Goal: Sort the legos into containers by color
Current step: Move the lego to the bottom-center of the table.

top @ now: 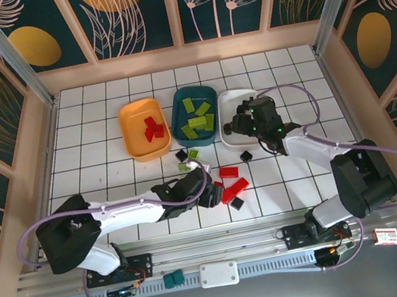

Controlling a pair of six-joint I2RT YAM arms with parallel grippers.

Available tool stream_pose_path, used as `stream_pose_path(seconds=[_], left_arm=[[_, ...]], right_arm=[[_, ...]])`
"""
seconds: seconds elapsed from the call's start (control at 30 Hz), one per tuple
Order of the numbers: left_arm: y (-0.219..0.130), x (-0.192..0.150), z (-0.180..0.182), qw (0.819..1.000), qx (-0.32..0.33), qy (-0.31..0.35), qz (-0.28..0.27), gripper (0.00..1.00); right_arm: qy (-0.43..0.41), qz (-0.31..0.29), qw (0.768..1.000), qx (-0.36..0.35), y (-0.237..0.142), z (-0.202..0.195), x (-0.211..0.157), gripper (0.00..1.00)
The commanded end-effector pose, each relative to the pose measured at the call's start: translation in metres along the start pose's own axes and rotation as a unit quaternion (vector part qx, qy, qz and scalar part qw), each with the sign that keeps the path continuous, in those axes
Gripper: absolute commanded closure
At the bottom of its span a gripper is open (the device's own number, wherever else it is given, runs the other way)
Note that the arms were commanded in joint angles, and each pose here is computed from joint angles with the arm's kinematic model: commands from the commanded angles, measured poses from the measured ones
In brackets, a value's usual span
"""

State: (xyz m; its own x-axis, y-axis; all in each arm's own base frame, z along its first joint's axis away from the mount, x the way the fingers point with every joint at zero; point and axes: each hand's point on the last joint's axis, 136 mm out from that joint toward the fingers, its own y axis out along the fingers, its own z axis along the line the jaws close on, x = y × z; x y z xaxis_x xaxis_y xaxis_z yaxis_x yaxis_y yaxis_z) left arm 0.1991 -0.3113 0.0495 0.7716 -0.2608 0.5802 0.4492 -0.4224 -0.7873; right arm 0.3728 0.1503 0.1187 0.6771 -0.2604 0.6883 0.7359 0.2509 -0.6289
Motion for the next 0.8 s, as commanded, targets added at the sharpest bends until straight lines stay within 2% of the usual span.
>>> stream_pose_path(seconds=[0.0,0.2,0.37,0.57,0.77], left_arm=[[0.006,0.012,0.002,0.999,0.03,0.018,-0.011,0.24],[0.024,-0.002,0.016,0.997,0.074,0.029,0.018,0.32],[0.023,-0.024,0.042,0.992,0.117,0.025,0.039,0.35],[0.005,-0.042,0.08,0.989,0.142,-0.01,0.043,0.36],[-0.007,-0.04,0.095,0.987,0.154,-0.025,0.035,0.37]], right_arm=[[0.01,-0.017,1.0,0.013,-0.011,0.004,0.004,0.34],[0.009,-0.023,1.0,0.018,-0.024,0.003,0.003,0.34],[-0.007,-0.028,0.999,0.044,-0.044,0.018,-0.003,0.34],[-0.061,-0.005,0.995,0.084,-0.066,0.054,-0.036,0.34],[-0.104,0.03,0.989,0.1,-0.076,0.074,-0.075,0.34]])
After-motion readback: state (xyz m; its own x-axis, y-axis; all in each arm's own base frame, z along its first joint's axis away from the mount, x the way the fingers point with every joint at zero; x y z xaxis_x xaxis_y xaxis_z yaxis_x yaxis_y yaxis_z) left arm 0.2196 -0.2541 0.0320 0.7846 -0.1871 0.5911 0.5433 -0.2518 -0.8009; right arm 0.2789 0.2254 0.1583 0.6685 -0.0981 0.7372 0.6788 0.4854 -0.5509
